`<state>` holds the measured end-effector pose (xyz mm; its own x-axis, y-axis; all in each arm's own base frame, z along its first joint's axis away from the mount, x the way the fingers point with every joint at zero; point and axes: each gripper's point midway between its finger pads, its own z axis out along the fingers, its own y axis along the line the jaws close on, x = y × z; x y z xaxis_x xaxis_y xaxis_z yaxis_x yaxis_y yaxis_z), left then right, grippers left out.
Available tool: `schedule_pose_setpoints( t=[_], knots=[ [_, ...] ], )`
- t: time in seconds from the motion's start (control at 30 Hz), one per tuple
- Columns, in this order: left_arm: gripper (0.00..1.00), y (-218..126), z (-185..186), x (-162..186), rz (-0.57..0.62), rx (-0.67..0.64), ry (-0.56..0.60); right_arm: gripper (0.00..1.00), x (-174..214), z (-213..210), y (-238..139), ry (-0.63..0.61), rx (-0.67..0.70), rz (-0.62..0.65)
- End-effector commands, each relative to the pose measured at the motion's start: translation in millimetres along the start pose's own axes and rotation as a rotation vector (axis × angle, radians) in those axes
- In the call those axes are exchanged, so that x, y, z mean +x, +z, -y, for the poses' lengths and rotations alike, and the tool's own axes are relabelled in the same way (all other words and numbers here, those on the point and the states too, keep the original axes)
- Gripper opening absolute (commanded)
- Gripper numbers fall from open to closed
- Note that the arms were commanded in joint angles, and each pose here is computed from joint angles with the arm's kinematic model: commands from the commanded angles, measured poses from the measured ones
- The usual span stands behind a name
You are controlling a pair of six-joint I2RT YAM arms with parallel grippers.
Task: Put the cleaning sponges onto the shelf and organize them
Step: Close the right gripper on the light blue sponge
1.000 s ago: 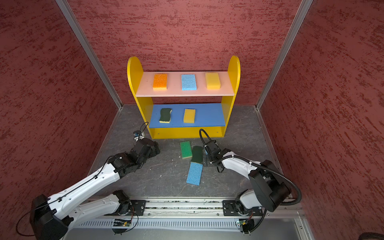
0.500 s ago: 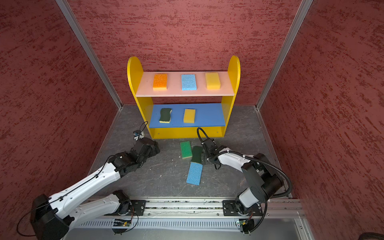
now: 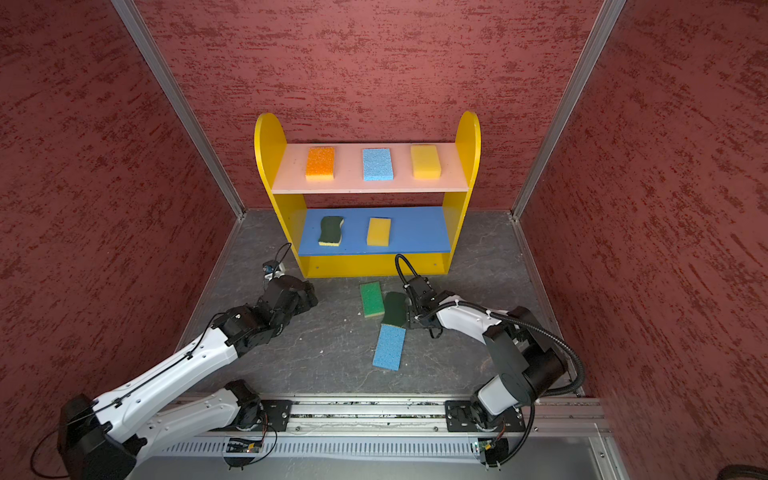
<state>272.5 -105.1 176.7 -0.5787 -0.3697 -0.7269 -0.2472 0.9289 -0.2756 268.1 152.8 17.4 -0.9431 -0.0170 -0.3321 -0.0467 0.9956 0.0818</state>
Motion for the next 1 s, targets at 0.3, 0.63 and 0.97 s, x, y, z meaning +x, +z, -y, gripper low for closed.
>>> schedule_pose_setpoints(
  t=[0.3, 0.63, 0.97],
  knots=[
    [0.86, 0, -2, 1, -0.007, 0.0, -0.019, 0.39, 15, 7, 1, 0.046, -0.029, -0.061],
    [0.87, 1, 1, 2, -0.015, 0.005, -0.022, 0.48, 10, 12, -6, 0.019, -0.01, -0.038],
    [0.87, -1, 2, 0, -0.017, 0.005, -0.028, 0.55, 17, 17, -2, 0.022, 0.012, -0.068]
  ],
)
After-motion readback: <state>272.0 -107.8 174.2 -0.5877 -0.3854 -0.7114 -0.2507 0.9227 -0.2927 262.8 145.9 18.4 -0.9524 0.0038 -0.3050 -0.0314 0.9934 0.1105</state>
